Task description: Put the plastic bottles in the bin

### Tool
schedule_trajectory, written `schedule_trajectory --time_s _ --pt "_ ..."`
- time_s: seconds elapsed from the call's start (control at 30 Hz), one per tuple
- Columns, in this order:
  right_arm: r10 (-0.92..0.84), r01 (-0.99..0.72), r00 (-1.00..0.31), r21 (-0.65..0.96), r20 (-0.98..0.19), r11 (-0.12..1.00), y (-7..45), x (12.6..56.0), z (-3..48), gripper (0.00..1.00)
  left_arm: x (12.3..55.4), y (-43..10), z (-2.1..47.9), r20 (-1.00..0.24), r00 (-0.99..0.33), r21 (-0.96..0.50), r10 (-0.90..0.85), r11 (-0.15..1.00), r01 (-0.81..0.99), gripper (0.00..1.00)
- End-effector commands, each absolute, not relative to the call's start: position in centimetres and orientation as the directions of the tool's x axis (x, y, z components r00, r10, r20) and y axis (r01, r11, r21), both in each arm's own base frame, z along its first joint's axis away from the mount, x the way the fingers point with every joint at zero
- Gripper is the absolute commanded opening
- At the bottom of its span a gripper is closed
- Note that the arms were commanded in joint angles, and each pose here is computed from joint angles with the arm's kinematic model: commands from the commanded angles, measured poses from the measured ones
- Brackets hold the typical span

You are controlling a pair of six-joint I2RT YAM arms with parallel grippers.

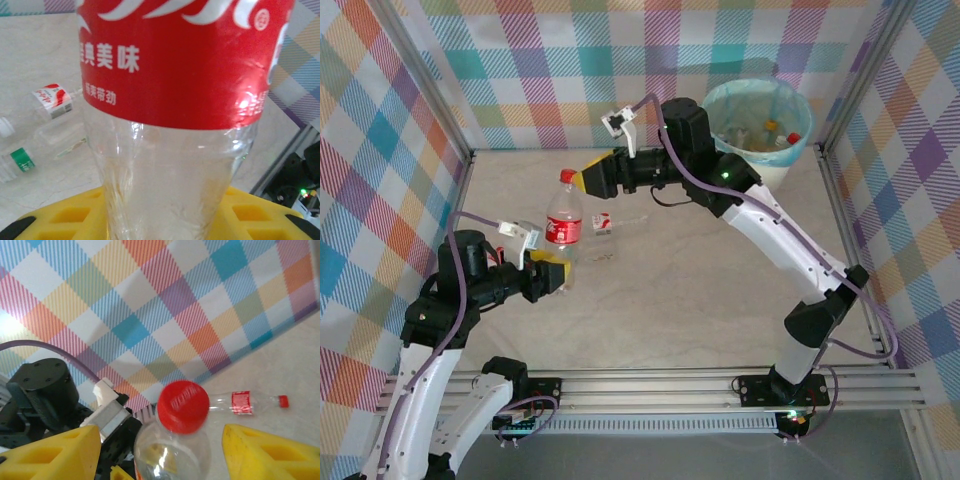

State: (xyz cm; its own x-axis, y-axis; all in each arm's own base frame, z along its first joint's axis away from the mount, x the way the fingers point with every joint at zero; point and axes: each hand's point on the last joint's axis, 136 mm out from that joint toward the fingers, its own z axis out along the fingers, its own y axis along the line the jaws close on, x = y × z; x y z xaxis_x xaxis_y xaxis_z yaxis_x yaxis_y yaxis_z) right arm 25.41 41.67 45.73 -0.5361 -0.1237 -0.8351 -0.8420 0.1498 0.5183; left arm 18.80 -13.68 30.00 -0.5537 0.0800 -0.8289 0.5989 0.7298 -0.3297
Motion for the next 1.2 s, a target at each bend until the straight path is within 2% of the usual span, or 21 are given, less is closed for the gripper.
schedule_trajectory --time_s 0.0,0.17,0.27,0.4,0.57,0.7,0.8,0.83,0.9,0.97,1.03,1.17 --pt "-0.160 -0.845 -0.535 0.528 -0.830 0.087 42.5 23.9 46.2 0.65 17.8 -15.0 31.0 -0.849 -0.517 -0.328 0.112 0.654 0.681 0.43" --pt "-0.181 -0.846 -0.533 0.523 -0.827 0.103 43.1 24.0 45.6 0.64 17.5 -15.3 31.1 -0.858 -0.498 -0.317 0.127 0.632 0.707 0.43" --pt "-0.182 -0.848 -0.530 0.522 -0.828 0.098 43.2 23.9 45.6 0.58 17.5 -15.3 30.9 -0.855 -0.502 -0.317 0.133 0.632 0.708 0.43" --pt "-0.189 -0.848 -0.530 0.523 -0.827 0.085 43.4 23.7 45.6 0.44 17.7 -15.2 30.8 -0.850 -0.509 -0.317 0.136 0.639 0.701 0.43" --pt "-0.225 -0.837 -0.545 0.539 -0.808 0.093 43.4 23.5 44.0 0.18 18.6 -15.0 30.7 -0.851 -0.518 -0.333 0.093 0.668 0.666 0.46" --pt "-0.250 -0.854 -0.521 0.503 -0.817 0.136 42.6 23.5 43.2 0.07 19.9 -14.8 29.5 -0.835 -0.547 -0.356 0.064 0.696 0.624 0.50" --pt "-0.232 -0.876 -0.483 0.463 -0.844 0.138 41.6 23.0 43.7 0.04 21.0 -14.0 29.1 -0.822 -0.570 -0.379 0.004 0.743 0.552 0.51" --pt "-0.212 -0.892 -0.452 0.435 -0.866 0.122 41.4 22.8 43.8 0.04 21.1 -14.4 29.0 -0.832 -0.555 -0.375 0.012 0.725 0.577 0.53" --pt "-0.172 -0.933 -0.359 0.349 -0.917 0.088 40.9 22.3 44.5 0.01 21.1 -14.5 28.9 -0.845 -0.529 -0.319 0.077 0.722 0.614 0.56" --pt "-0.166 -0.952 -0.297 0.278 -0.940 0.128 40.2 22.7 45.2 0.00 21.9 -13.6 29.4 -0.851 -0.512 -0.249 0.119 0.766 0.592 0.58" --pt "-0.188 -0.955 -0.279 0.252 -0.942 0.159 40.0 23.1 45.6 0.00 22.4 -13.4 30.1 -0.853 -0.509 -0.241 0.114 0.779 0.578 0.63" --pt "-0.212 -0.948 -0.314 0.294 -0.926 0.120 40.5 22.7 45.6 0.00 23.0 -13.6 30.3 -0.865 -0.496 -0.257 0.079 0.779 0.572 0.66"
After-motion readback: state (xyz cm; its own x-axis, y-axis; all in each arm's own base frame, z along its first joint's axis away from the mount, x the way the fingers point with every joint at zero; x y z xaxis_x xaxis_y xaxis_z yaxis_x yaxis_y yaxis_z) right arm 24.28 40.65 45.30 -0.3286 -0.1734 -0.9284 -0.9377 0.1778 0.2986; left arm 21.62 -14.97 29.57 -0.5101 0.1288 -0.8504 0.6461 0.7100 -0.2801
